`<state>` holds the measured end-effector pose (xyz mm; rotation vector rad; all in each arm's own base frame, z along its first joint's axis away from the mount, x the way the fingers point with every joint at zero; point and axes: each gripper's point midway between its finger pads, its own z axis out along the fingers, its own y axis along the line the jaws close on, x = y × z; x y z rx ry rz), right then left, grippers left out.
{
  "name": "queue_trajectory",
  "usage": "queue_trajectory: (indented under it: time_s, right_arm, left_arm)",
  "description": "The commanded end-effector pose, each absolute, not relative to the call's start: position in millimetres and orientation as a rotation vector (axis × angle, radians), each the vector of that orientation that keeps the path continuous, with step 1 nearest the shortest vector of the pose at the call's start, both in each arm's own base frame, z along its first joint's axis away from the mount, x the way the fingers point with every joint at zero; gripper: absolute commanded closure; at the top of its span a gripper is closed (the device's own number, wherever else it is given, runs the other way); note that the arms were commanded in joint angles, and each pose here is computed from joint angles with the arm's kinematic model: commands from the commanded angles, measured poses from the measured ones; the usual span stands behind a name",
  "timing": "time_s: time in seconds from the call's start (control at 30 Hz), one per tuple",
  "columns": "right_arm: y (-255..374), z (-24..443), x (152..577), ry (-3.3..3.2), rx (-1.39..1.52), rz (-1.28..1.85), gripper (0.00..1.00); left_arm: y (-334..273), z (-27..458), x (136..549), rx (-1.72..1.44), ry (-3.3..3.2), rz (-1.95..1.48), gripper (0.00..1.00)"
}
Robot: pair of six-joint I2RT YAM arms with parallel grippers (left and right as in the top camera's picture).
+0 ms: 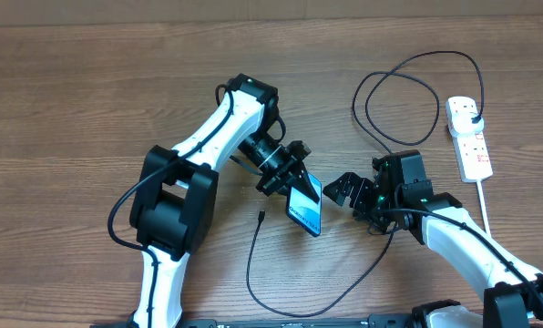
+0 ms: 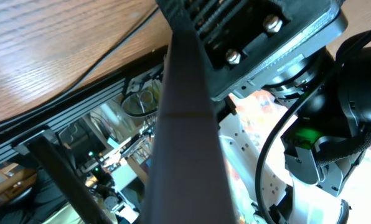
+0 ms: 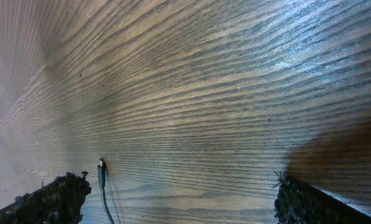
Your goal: Plug charger to phone and switch on socket
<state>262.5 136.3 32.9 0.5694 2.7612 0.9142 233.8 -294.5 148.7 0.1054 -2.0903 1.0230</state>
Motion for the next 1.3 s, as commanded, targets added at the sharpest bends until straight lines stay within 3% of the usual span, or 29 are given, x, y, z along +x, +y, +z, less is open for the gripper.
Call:
queue_trajectory:
  time_s: [0.0, 1.27]
  right_arm:
    - [136, 35, 266, 2.750, 0.557, 0.906, 0.00]
    - [136, 35, 266, 2.750, 0.557, 0.906, 0.00]
  left_arm:
    - [-307, 166, 234, 0.120, -2.045, 1.091, 0.96]
    - [-317, 180, 237, 0.234, -1.945, 1.123, 0.96]
